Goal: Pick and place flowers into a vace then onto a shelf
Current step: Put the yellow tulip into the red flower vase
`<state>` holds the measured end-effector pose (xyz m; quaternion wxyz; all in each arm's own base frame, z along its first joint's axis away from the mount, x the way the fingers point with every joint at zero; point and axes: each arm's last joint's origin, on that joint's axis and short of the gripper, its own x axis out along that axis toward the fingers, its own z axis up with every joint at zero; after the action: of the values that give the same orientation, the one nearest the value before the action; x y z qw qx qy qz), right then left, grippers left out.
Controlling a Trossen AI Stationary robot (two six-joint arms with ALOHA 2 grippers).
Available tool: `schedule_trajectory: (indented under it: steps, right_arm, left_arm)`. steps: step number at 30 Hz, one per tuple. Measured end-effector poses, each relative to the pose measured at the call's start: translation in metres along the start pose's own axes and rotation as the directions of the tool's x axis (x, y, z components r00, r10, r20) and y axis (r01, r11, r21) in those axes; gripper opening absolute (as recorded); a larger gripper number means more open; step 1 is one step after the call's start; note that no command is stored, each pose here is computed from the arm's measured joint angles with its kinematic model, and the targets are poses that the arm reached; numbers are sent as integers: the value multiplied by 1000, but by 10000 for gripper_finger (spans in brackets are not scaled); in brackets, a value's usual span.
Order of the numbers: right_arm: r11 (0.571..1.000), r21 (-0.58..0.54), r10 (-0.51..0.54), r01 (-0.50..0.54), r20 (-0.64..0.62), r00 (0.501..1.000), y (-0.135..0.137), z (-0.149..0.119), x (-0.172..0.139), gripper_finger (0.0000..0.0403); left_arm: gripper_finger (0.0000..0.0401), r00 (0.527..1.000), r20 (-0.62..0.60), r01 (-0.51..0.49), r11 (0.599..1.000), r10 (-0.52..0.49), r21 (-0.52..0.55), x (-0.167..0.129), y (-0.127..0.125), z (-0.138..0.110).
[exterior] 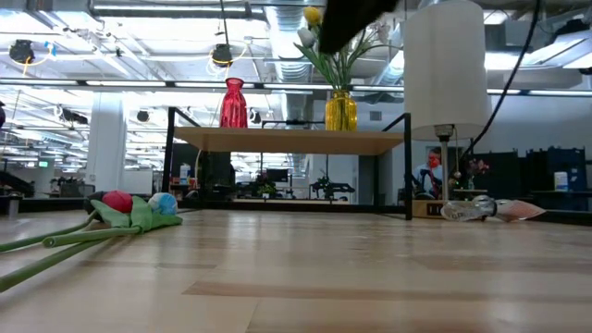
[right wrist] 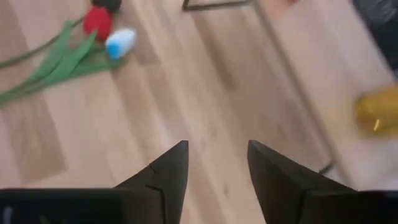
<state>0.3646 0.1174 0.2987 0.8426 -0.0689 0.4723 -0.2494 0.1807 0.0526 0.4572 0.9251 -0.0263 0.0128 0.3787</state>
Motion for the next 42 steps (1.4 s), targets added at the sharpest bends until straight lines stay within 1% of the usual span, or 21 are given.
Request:
schedule_trajectory:
  steps: [3, 5, 7, 10, 12, 15, 20, 23, 27, 31, 36, 42]
  right_arm:
    - [1000, 4, 23, -22, -26, 999, 17, -25, -1, 138]
    - [998, -44, 45, -47, -63, 997, 26, -42, -2, 126]
    - [991, -77, 105, -113, -98, 990, 34, -52, -7, 113]
    - [964, -131, 203, -232, -202, 958, 47, -68, -9, 90]
    - [946, -138, 258, -293, -224, 940, 53, -73, -11, 72]
    - [936, -126, 297, -329, -218, 930, 57, -73, -10, 44]
    - [937, -96, 314, -336, -192, 930, 56, -67, -6, 5]
    - [935, -78, 329, -345, -171, 929, 56, -63, -4, 6]
    - [933, -74, 337, -352, -161, 928, 57, -63, -5, 12]
    - [933, -73, 339, -353, -159, 927, 57, -63, -5, 7]
    - [932, -72, 341, -356, -161, 926, 57, -63, -5, 1]
    - [931, -70, 344, -358, -158, 926, 58, -62, -5, 1]
  left_arm:
    - [11, 1000, -6, 19, 999, -19, 26, 7, 4, -1]
    - [11, 1000, -15, 24, 999, -23, 43, 10, 8, -1]
    - [11, 999, -12, 40, 998, -39, 57, 13, 12, -1]
    - [11, 998, -18, 56, 997, -55, 62, 16, 18, -1]
    - [11, 997, -19, 72, 996, -71, 60, 18, 21, -1]
    - [11, 996, -38, 86, 994, -83, 63, 25, 23, -3]
    - [11, 993, -74, 92, 993, -86, 71, 40, 21, -10]
    - [11, 992, -104, 87, 992, -77, 89, 48, 18, -16]
    - [11, 991, -115, 80, 992, -68, 99, 53, 17, -18]
    - [11, 992, -126, 26, 994, -12, 111, 54, 21, -20]
    - [11, 985, -171, -19, 996, 34, 92, 57, 33, -24]
    - [11, 976, -215, -4, 999, 13, 40, 67, 40, -30]
